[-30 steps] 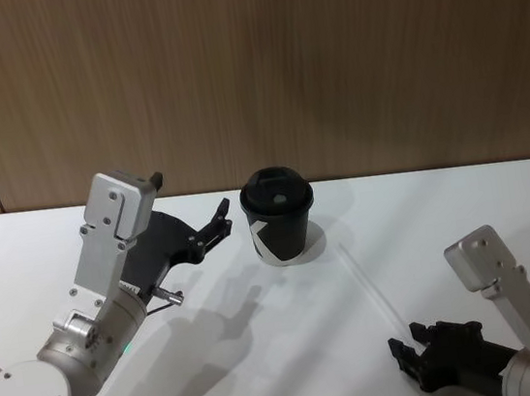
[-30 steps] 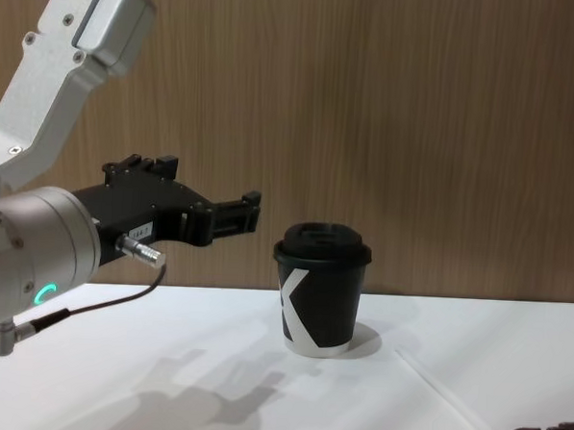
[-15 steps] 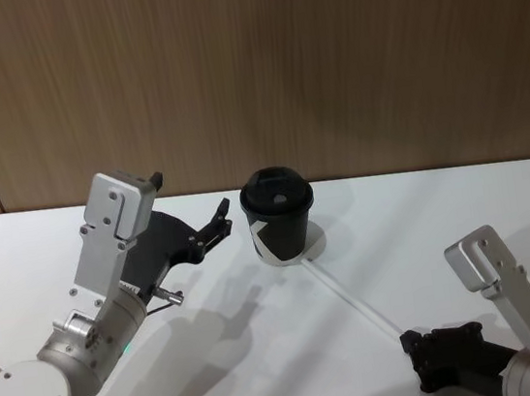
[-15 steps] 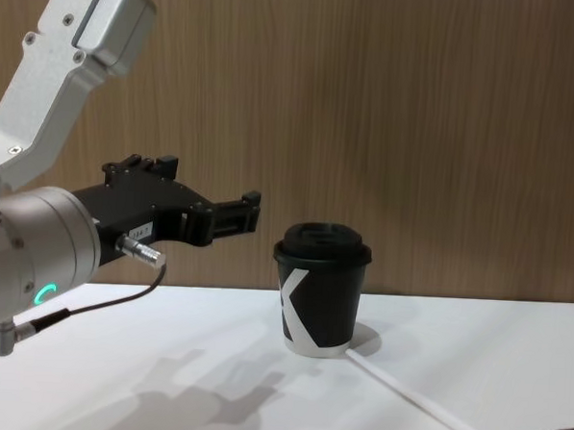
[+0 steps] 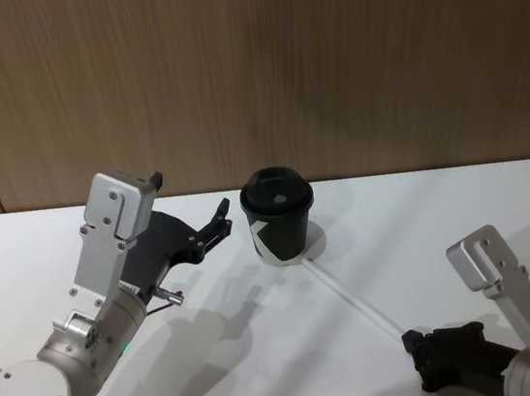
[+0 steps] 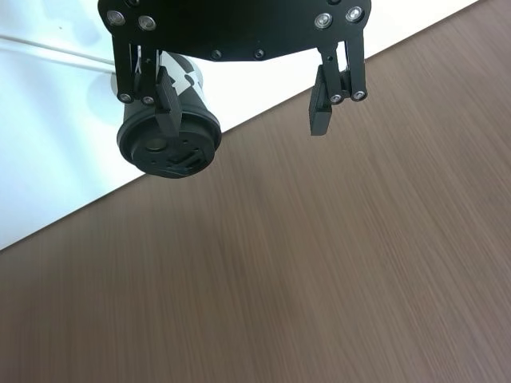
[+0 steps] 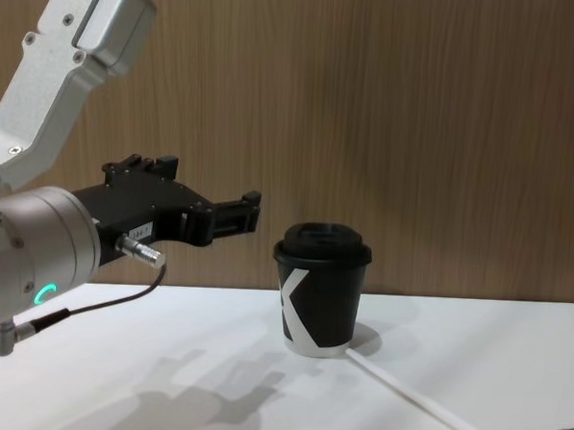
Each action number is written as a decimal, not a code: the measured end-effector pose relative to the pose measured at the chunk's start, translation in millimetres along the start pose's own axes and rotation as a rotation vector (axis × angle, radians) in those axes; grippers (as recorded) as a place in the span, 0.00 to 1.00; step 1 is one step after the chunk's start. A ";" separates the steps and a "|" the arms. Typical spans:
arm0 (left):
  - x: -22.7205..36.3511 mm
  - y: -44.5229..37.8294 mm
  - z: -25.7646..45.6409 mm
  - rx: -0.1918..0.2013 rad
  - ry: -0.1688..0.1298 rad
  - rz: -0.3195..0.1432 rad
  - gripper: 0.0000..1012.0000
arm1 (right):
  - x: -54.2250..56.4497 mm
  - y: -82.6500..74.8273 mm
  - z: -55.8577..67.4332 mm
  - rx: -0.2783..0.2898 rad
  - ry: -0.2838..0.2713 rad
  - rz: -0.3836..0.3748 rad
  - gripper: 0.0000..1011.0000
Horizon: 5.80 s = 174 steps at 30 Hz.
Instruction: Pick up the straw with one hand, pass it to the other hand, and insert it into the cup.
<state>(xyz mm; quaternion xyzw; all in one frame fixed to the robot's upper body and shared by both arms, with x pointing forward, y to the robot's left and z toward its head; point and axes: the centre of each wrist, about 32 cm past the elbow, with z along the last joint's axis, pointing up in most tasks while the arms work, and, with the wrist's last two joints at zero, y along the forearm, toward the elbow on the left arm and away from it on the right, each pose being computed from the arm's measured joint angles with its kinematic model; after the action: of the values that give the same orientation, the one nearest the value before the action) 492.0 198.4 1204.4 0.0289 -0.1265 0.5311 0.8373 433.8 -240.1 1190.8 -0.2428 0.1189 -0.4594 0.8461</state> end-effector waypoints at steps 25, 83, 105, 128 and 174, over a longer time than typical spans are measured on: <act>0.0 0.0 0.0 0.000 0.000 0.000 0.99 | 39.4 -29.5 -14.8 0.134 0.028 -0.191 0.00; 0.0 0.0 0.0 0.000 0.000 0.000 0.99 | 66.9 -39.6 31.9 0.639 -0.318 0.249 0.00; 0.0 0.0 0.0 0.000 0.000 0.000 0.99 | 43.4 -27.4 51.8 0.668 -0.289 0.386 0.00; 2.6 0.8 3.6 0.007 0.003 -0.029 0.99 | 35.7 -24.9 57.2 0.675 -0.282 0.421 0.00; 54.0 51.0 18.8 -0.250 0.321 -0.392 0.99 | 34.4 -24.4 57.9 0.676 -0.281 0.427 0.00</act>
<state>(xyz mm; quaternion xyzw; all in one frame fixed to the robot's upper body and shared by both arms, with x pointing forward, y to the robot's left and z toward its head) 464.7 264.8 1231.4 -0.1353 -0.0486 0.3370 0.9305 459.7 -262.6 1253.7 0.0182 -0.1073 -0.2497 0.9622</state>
